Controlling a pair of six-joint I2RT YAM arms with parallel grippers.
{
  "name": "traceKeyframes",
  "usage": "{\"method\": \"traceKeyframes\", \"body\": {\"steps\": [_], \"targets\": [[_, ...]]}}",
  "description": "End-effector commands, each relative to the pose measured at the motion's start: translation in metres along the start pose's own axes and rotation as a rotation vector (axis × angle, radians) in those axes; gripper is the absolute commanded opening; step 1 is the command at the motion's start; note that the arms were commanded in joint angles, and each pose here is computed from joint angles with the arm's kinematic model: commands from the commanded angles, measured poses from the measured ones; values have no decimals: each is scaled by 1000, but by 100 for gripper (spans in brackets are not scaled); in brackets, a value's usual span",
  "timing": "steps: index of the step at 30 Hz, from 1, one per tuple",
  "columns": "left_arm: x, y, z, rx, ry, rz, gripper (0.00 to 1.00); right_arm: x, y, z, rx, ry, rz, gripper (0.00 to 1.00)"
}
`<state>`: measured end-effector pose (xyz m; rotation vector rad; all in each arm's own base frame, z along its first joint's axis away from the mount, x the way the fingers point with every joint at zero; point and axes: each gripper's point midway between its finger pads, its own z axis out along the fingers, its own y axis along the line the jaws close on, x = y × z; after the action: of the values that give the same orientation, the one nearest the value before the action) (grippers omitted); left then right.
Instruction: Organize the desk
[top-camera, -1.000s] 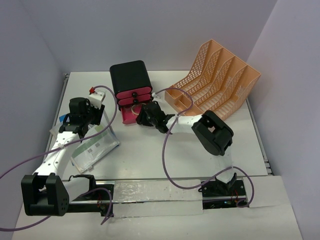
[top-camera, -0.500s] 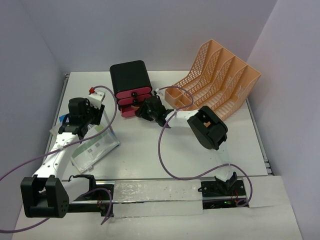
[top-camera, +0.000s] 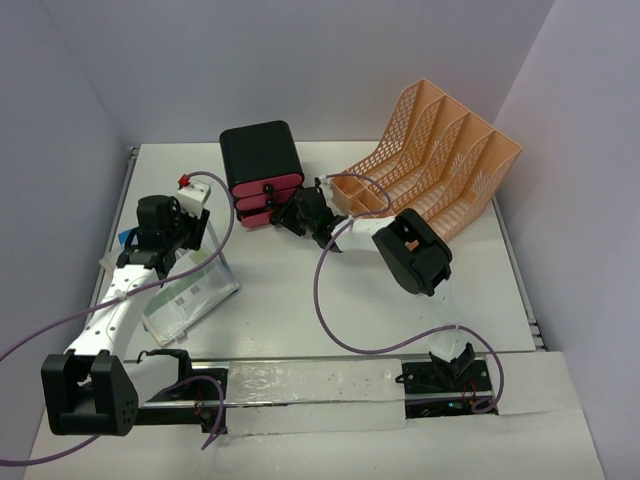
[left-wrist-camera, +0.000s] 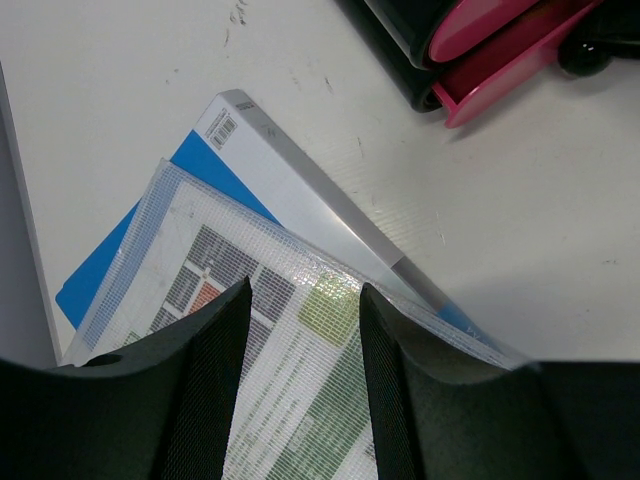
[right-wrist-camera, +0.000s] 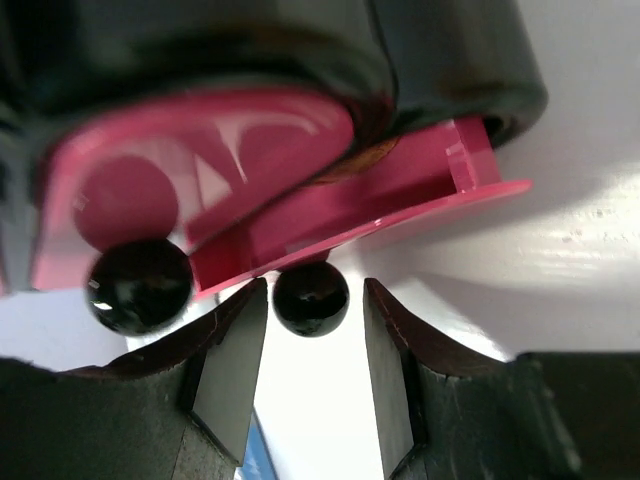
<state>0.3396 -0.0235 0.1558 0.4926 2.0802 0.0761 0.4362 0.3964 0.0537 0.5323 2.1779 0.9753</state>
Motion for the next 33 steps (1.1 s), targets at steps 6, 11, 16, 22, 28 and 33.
{"method": "traceKeyframes", "body": {"steps": [6,11,16,22,28,33], "targets": [[-13,4,-4,0,-48,15,55,-38,22,13,-45,-148,89,50],[-12,5,-3,-1,-47,18,55,-40,20,11,-37,-159,89,50],[-10,4,-2,4,-42,17,55,-49,21,4,-62,-212,92,43],[-9,6,-3,-2,-41,18,55,-54,28,-1,-121,-241,108,34],[-9,4,-2,6,-38,18,55,-53,35,-8,-163,-241,84,40],[-7,4,-1,7,-32,19,55,-53,32,-17,-167,-249,86,39]]}}
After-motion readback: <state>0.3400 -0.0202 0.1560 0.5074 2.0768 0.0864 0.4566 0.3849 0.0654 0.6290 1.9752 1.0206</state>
